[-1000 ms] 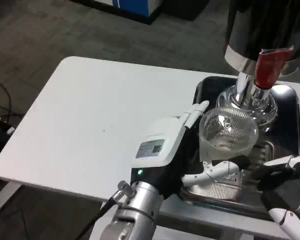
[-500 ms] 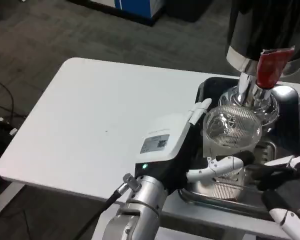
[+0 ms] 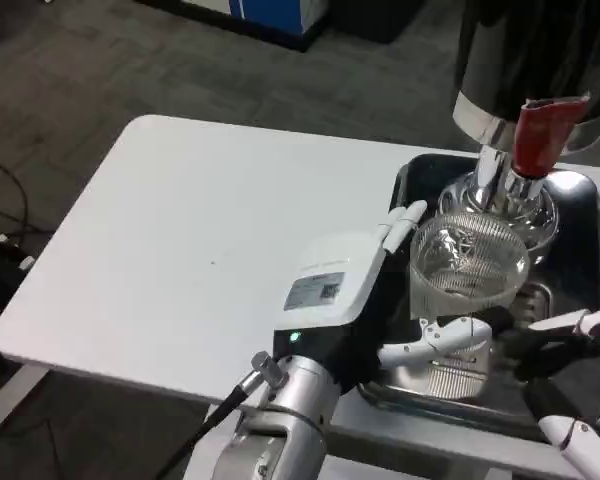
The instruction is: Grasp the cup under the faucet to collect the drink, then remove the cup.
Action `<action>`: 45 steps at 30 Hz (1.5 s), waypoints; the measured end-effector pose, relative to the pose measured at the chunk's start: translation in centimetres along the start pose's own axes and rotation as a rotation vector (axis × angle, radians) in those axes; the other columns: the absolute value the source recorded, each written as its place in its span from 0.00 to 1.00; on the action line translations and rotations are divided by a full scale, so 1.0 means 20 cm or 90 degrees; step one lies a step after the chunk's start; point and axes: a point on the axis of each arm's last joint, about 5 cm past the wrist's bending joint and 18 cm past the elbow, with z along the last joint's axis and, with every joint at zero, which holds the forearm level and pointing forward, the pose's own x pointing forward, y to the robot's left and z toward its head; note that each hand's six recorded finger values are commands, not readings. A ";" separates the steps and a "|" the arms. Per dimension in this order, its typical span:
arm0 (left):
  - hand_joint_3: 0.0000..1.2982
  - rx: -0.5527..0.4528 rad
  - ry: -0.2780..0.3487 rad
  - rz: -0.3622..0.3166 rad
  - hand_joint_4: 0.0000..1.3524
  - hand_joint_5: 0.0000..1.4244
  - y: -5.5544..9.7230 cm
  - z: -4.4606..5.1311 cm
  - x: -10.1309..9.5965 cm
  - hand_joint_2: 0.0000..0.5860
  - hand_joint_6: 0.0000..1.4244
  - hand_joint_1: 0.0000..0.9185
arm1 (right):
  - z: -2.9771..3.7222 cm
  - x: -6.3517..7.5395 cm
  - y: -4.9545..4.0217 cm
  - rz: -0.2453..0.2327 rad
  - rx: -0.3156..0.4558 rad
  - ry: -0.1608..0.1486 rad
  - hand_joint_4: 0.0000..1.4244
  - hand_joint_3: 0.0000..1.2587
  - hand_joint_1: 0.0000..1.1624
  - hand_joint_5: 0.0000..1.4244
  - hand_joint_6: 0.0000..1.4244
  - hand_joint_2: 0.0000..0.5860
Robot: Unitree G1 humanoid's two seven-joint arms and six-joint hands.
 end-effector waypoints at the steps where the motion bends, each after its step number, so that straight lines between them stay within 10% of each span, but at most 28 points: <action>1: 0.08 -0.001 0.002 0.001 0.02 0.10 0.00 0.005 -0.01 0.16 0.14 0.11 | 0.000 0.00 0.000 0.000 0.000 0.000 0.41 0.45 0.37 0.39 0.27 0.65; 45: 0.10 0.007 0.035 -0.003 0.03 0.06 -0.03 0.057 -0.12 0.17 0.07 0.10 | 0.001 -0.01 0.007 -0.006 0.007 0.002 0.41 0.45 0.36 0.39 0.27 0.67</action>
